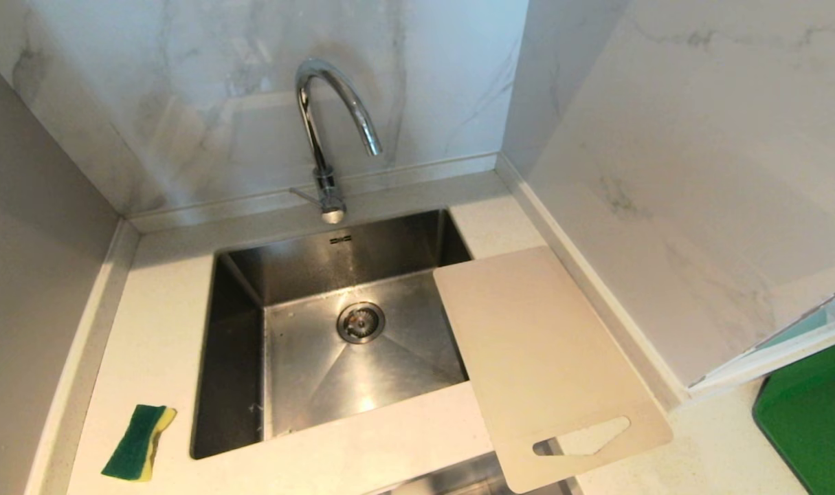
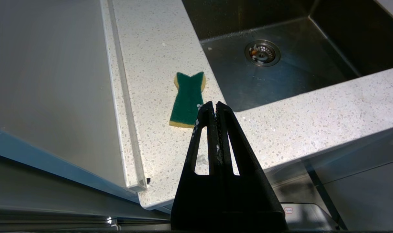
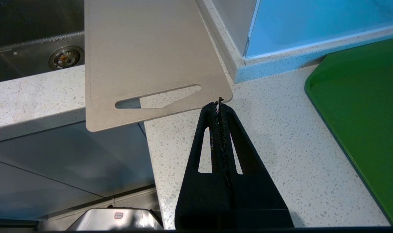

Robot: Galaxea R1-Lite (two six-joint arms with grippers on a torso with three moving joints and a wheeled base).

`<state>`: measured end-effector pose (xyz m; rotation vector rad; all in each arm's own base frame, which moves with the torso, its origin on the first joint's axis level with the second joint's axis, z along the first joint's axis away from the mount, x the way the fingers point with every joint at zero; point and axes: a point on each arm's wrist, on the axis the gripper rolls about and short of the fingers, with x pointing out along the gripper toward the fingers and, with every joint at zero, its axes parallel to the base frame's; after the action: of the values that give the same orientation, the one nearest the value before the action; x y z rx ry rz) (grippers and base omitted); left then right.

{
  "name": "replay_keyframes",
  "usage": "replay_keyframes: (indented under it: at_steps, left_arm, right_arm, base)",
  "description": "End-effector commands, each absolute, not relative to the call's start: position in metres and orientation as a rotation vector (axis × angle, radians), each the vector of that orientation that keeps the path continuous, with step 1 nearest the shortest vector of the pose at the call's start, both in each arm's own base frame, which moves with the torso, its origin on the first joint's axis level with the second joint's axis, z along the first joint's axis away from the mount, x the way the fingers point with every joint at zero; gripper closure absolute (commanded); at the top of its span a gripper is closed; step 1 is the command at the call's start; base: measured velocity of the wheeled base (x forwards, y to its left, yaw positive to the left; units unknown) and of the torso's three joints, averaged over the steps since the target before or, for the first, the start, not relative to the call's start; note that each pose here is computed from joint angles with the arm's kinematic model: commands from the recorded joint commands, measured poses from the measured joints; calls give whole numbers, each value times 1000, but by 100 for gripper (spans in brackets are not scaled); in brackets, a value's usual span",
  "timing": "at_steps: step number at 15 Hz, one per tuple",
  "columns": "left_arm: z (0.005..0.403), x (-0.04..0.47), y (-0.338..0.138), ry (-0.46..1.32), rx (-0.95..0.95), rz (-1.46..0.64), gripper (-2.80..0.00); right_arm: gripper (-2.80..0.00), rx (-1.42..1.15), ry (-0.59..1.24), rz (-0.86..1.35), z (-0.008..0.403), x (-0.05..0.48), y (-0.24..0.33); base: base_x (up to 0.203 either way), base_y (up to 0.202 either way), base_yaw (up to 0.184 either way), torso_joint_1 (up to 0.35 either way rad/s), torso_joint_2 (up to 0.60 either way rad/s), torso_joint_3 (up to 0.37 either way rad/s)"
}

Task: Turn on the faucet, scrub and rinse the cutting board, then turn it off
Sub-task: Turn on the tap

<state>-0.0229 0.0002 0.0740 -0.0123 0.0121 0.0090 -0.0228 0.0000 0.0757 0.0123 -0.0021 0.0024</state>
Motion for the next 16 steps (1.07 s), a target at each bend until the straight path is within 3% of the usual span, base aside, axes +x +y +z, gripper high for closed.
replay_keyframes:
  at_steps: [1, 9, 11, 16]
  left_arm:
    - [74, -23, 0, 14, -12, 10, 0]
    - [77, -23, 0, 4, 9, 9, 0]
    - [101, -26, 0, -10, 9, 13, 0]
    - [205, -11, 0, -20, 19, 10, 0]
  right_arm:
    - [0, 12, -2, 2, 76, -23, 0]
    - [0, 11, -1, 2, 76, -23, 0]
    - [0, 11, -2, 3, 76, -23, 0]
    - [0, 11, -2, 2, 76, -23, 0]
  base:
    - [0, 0, 0, 0, 0, 0]
    - [0, 0, 0, 0, 0, 0]
    - [0, 0, 0, 0, 0, 0]
    - [0, 0, 0, 0, 0, 0]
